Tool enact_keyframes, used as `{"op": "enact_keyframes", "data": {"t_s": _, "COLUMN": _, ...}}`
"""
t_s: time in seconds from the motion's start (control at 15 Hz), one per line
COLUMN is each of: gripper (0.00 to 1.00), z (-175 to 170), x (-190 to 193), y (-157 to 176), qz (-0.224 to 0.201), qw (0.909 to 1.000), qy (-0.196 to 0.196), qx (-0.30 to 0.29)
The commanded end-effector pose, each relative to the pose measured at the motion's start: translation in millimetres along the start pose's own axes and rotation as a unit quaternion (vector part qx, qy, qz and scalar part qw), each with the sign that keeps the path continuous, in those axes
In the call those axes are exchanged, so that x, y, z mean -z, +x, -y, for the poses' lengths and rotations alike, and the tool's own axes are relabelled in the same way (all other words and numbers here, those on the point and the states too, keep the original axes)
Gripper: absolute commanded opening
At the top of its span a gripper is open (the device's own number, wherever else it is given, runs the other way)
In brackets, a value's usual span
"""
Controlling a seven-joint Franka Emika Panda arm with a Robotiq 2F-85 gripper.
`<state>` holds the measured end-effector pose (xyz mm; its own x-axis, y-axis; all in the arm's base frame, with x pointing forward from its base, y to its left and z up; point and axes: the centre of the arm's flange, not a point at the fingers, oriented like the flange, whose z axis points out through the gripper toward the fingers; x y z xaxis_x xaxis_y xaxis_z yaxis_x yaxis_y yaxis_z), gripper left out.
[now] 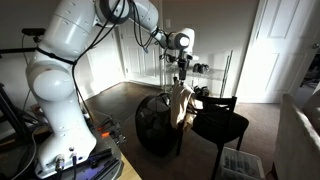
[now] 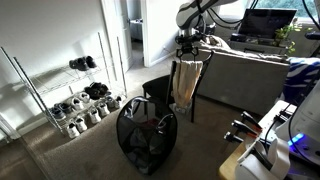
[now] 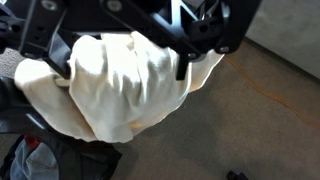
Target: Put the beige clothing in the laundry bag.
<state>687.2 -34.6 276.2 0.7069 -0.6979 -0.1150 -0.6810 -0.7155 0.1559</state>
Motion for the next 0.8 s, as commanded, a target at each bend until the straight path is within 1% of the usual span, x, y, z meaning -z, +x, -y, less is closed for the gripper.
{"op": "enact_keyframes", "data": {"t_s": 0.0, "gripper": 1.00, "z": -11, "x": -21, "y": 15, "qz": 0.076, "qw": 0.9963, "qy": 0.027, "qx": -0.029}}
{"op": "enact_keyframes", "data": {"t_s": 0.13, "gripper": 1.00, "z": -17, "x": -28, "y": 22, "qz": 0.092, "qw": 0.9935, "qy": 0.056, "qx": -0.036}}
{"op": "enact_keyframes", "data": {"t_s": 0.27, "gripper": 1.00, "z": -20, "x": -34, "y": 26, "qz": 0.104, "qw": 0.9911, "qy": 0.073, "qx": -0.038}}
{"op": "enact_keyframes", "data": {"t_s": 0.33, "gripper": 0.93, "z": -21, "x": -36, "y": 28, "qz": 0.109, "qw": 0.9901, "qy": 0.080, "qx": -0.038}}
{"op": "enact_keyframes", "data": {"t_s": 0.4, "gripper": 0.73, "z": -22, "x": -37, "y": 29, "qz": 0.112, "qw": 0.9891, "qy": 0.089, "qx": -0.038}}
{"op": "enact_keyframes", "data": {"t_s": 0.53, "gripper": 0.60, "z": -24, "x": -35, "y": 31, "qz": 0.114, "qw": 0.9877, "qy": 0.100, "qx": -0.038}}
{"op": "enact_keyframes", "data": {"t_s": 0.73, "gripper": 0.42, "z": -32, "x": -27, "y": 32, "qz": 0.114, "qw": 0.9858, "qy": 0.114, "qx": -0.046}}
